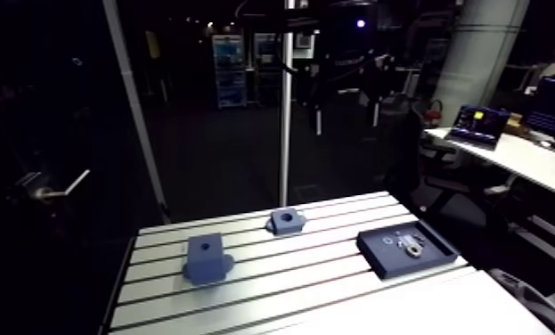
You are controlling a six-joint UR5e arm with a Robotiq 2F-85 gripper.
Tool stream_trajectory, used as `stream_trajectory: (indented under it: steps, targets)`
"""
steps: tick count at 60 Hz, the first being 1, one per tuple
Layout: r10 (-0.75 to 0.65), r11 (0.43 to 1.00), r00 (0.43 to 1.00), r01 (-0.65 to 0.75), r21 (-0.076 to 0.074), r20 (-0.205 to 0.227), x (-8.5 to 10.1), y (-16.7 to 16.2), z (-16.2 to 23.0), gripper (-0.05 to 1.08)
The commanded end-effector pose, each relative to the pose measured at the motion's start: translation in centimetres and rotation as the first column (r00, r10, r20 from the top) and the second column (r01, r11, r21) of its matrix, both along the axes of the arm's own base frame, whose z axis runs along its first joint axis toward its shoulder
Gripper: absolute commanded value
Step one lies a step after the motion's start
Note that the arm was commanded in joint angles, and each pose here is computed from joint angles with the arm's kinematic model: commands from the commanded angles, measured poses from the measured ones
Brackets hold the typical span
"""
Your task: Pick up the bearing and press it into the housing until flush.
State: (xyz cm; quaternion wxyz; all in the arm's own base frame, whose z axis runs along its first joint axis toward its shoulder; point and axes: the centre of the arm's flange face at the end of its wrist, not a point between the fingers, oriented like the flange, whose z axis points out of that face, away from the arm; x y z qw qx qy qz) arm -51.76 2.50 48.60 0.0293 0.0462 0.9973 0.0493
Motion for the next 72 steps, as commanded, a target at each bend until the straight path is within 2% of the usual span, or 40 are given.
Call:
stream_trajectory:
  steps: [1, 6, 10, 11, 16, 21, 26, 32, 41, 53, 61, 72]
  targets:
    - [0.036, 0.999, 0.999, -0.036, -0.012, 0.011, -2.0, 9.6, -4.5, 0.01]
    - [0.035, 0.999, 0.999, -0.034, -0.018, 0.018, -2.2, 10.4, -5.3, 0.01]
    - [0.038, 0.999, 0.999, -0.037, -0.027, 0.035, -2.4, 11.2, -6.4, 0.01]
    - [0.045, 0.998, 0.998, -0.044, -0.033, 0.045, -2.5, 11.5, -6.9, 0.01]
    - [0.068, 0.997, 0.996, -0.066, -0.041, 0.054, -2.6, 12.3, -7.5, 0.01]
    - [0.085, 0.996, 0.995, -0.083, -0.041, 0.051, -2.8, 13.0, -8.1, 0.01]
    - [0.093, 0.995, 0.995, -0.092, -0.03, 0.033, -3.4, 13.4, -8.4, 0.01]
    - [0.083, 0.996, 0.996, -0.083, -0.026, 0.027, -3.6, 14.2, -8.8, 0.01]
    - [0.092, 0.995, 0.995, -0.09, -0.039, 0.043, -3.6, 16.0, -10.2, 0.01]
    - [0.094, 0.995, 0.995, -0.093, -0.03, 0.028, -3.5, 18.2, -11.7, 0.01]
    - [0.131, 0.991, 0.991, -0.13, -0.033, 0.03, -3.2, 18.7, -12.6, 0.01]
    - [0.137, 0.989, 0.989, -0.135, -0.053, 0.049, -2.6, 19.4, -14.2, 0.01]
